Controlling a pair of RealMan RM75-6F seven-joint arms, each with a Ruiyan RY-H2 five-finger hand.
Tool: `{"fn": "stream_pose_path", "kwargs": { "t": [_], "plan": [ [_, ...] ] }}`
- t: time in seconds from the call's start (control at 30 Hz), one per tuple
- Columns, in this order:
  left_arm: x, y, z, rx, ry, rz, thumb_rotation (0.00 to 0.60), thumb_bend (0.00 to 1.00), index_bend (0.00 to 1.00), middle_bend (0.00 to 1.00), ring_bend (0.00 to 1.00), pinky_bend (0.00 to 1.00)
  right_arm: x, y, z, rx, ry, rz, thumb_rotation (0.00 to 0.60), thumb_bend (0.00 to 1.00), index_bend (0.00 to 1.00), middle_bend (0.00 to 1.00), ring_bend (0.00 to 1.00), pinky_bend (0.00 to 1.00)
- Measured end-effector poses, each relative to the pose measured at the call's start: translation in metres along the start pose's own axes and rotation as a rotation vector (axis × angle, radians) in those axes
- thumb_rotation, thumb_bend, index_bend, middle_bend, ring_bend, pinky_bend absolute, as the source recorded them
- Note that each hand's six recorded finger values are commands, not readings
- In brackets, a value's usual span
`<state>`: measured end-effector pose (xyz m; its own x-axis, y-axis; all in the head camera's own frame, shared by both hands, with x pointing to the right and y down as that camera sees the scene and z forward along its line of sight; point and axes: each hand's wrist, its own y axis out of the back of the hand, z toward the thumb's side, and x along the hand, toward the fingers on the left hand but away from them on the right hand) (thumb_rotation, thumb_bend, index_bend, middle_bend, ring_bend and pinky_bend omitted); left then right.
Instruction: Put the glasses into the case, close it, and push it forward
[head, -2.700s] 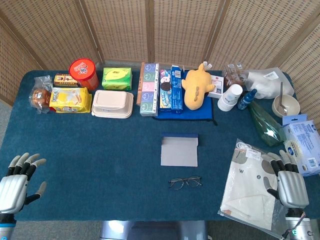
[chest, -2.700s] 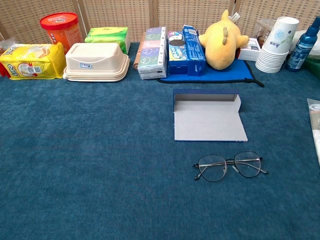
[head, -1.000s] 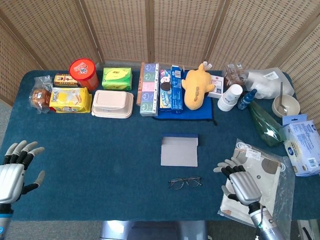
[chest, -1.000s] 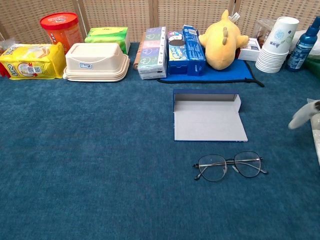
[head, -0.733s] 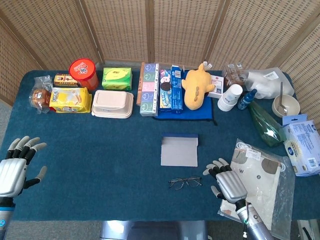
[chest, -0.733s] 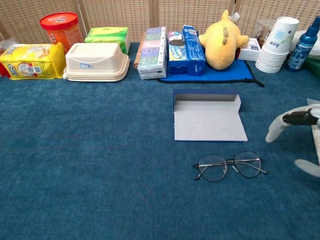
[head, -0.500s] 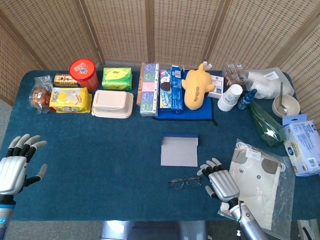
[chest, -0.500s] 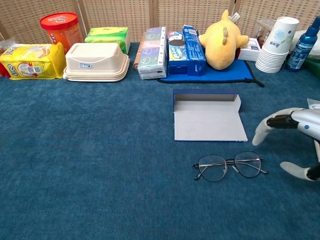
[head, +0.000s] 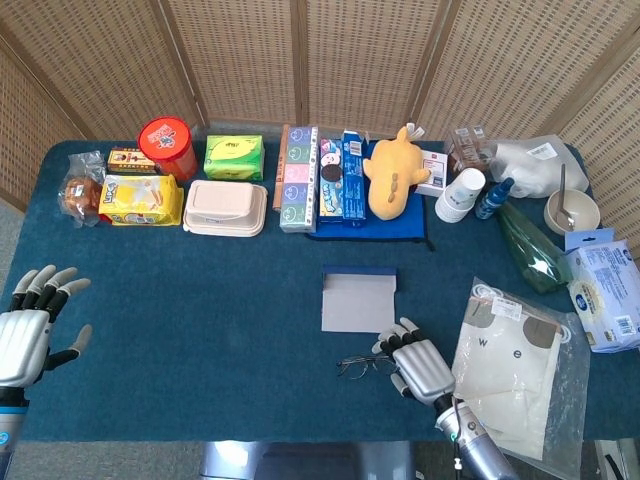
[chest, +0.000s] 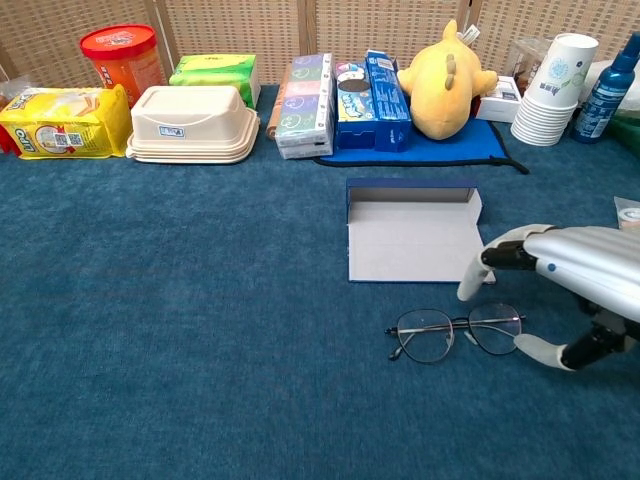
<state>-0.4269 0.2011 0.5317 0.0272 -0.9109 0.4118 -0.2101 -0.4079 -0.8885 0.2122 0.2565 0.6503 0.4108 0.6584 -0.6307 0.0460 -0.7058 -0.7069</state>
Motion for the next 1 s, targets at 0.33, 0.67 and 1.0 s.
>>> {"fn": "stream_pose_path", "kwargs": {
  "t": [0.33,0.67,1.0],
  "plan": [
    [0.000,0.002,-0.006,-0.005,0.005,0.009,0.600,0.34,0.22,0.15,0.06,0.00,-0.009,-0.002,0.006,0.049,0.002,-0.005,0.600,0.37,0.25,0.23,0.14,0.11],
    [-0.001,0.005,-0.007,-0.010,-0.003,0.021,0.600,0.34,0.22,0.15,0.06,0.00,-0.008,-0.008,0.010,0.045,0.002,-0.001,0.600,0.37,0.34,0.23,0.14,0.11],
    [-0.004,0.012,-0.010,-0.019,-0.006,0.055,0.600,0.34,0.22,0.15,0.06,0.00,-0.010,-0.015,0.016,0.053,0.012,0.000,0.600,0.37,0.36,0.23,0.14,0.11]
  ]
}}
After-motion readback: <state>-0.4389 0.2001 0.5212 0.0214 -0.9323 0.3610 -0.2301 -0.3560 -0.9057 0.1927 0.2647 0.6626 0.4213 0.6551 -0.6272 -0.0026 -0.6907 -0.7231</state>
